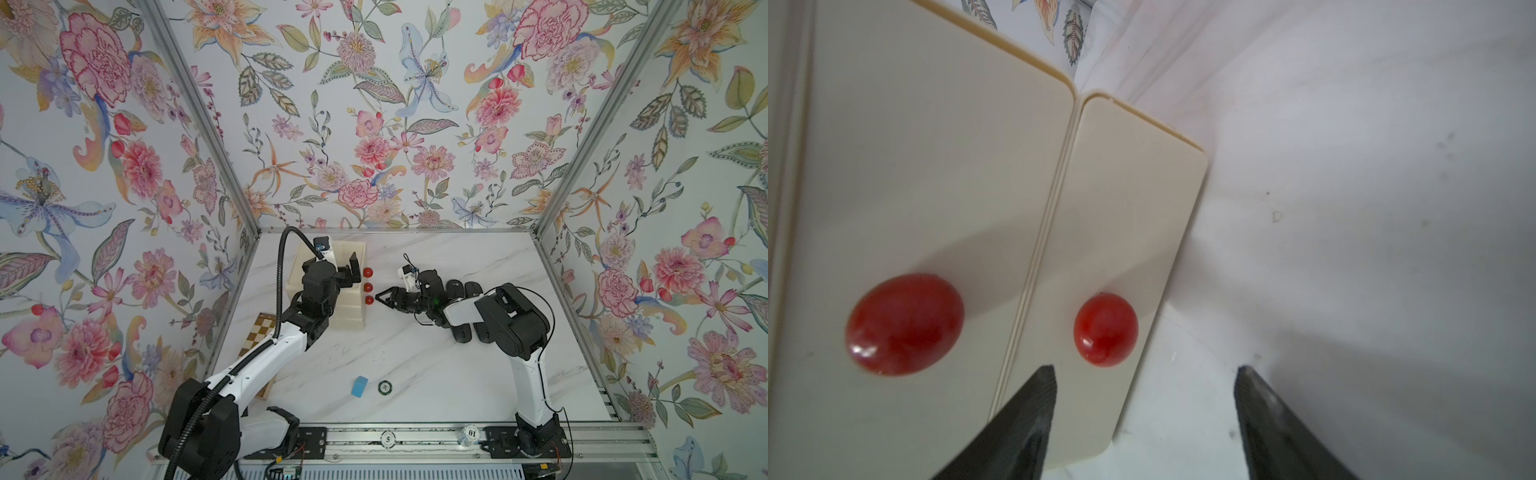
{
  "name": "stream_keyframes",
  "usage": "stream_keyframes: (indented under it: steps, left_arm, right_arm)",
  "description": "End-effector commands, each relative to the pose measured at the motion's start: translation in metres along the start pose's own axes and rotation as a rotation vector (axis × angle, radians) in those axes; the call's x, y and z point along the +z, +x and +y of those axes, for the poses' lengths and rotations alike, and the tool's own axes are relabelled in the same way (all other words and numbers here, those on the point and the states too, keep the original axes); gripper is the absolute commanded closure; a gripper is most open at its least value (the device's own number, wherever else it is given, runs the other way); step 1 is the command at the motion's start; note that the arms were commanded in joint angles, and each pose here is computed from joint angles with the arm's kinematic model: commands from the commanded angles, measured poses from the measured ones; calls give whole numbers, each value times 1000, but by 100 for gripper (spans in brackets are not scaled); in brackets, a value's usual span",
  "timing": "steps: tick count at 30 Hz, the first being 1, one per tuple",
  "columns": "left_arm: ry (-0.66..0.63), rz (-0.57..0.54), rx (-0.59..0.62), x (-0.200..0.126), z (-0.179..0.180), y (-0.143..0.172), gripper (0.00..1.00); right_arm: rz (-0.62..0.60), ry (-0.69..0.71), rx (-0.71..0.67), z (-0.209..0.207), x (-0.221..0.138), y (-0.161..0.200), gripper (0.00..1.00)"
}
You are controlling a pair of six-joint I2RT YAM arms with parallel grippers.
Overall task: Take the mice out of the drawer
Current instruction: Open the drawer in the storage box.
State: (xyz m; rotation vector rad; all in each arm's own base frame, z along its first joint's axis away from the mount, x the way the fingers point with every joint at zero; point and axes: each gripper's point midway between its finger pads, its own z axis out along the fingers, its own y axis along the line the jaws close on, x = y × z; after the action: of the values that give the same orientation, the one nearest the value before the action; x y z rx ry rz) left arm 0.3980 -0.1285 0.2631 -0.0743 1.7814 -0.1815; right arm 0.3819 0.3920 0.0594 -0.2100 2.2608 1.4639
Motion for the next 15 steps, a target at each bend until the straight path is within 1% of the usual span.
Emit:
stream_keyframes:
  steps: [1, 7, 15]
  left_arm:
    - [-1, -5, -41, -1, 1, 5, 0]
    - [-13, 8, -44, -5, 5, 13, 0]
    - [-16, 15, -47, -5, 7, 17, 0]
  right_arm:
    - [1, -73, -17, 17, 9, -1, 31]
    - [20, -77, -3, 13, 12, 7, 33]
    - [20, -66, 3, 11, 12, 7, 34]
